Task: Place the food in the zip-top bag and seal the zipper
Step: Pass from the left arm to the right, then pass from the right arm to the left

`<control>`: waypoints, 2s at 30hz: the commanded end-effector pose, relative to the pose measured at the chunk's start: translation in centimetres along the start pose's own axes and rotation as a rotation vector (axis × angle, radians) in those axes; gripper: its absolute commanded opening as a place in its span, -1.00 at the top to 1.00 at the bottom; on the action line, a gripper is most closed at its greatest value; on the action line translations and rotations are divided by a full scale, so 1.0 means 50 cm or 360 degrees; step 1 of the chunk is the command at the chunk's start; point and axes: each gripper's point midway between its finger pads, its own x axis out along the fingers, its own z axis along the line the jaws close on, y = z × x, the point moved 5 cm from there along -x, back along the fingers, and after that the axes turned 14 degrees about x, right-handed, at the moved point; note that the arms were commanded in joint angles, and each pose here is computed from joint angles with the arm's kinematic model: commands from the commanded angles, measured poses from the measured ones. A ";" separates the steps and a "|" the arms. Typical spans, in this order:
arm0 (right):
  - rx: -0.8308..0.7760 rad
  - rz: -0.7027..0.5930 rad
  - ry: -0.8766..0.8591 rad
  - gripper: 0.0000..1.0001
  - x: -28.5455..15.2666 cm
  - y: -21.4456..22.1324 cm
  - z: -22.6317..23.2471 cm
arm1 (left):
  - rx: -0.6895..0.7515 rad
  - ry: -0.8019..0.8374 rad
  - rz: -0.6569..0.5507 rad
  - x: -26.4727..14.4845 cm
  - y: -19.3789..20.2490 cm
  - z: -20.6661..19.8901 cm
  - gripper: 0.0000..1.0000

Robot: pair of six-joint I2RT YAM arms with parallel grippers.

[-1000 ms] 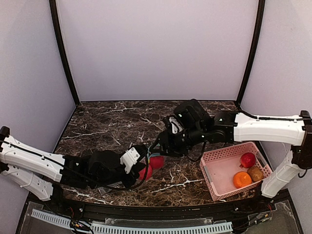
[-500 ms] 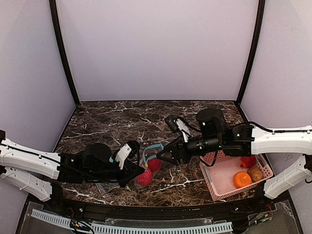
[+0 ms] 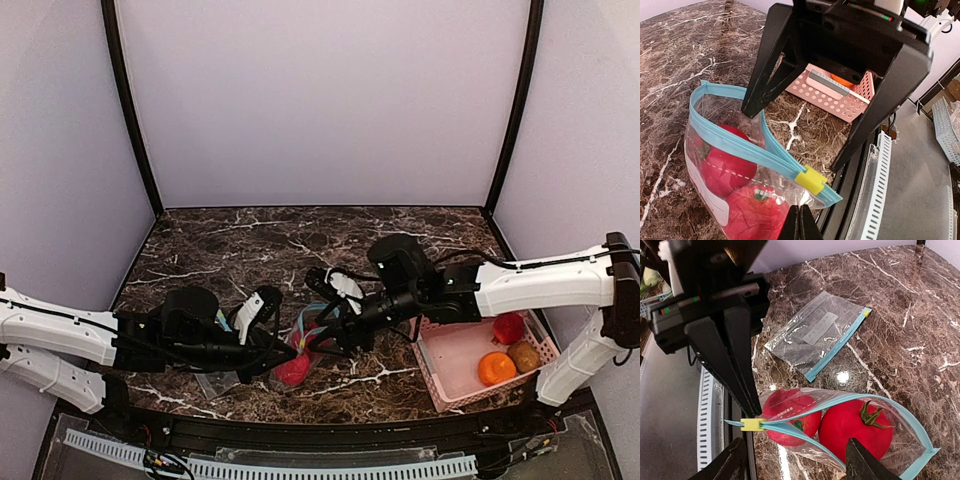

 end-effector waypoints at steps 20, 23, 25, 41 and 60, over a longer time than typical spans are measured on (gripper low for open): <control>0.0041 0.0232 -0.0117 1.00 0.038 0.014 -0.012 | -0.0036 0.0014 -0.0016 -0.009 0.000 0.003 0.99; 0.0116 0.0215 -0.0096 1.00 0.027 0.010 -0.008 | -0.0024 -0.0041 -0.0020 -0.012 -0.003 0.011 0.76; 0.0166 0.0215 -0.0090 1.00 0.019 0.009 -0.004 | -0.0004 -0.0059 -0.0024 -0.016 -0.007 0.013 0.38; 0.0331 0.0255 -0.0162 1.00 -0.018 0.000 0.034 | 0.0226 -0.0071 0.0031 0.007 -0.063 0.009 -0.18; 0.0360 0.0316 -0.0201 1.00 -0.007 0.007 0.036 | 0.0219 -0.0081 0.0053 -0.012 -0.050 0.010 0.51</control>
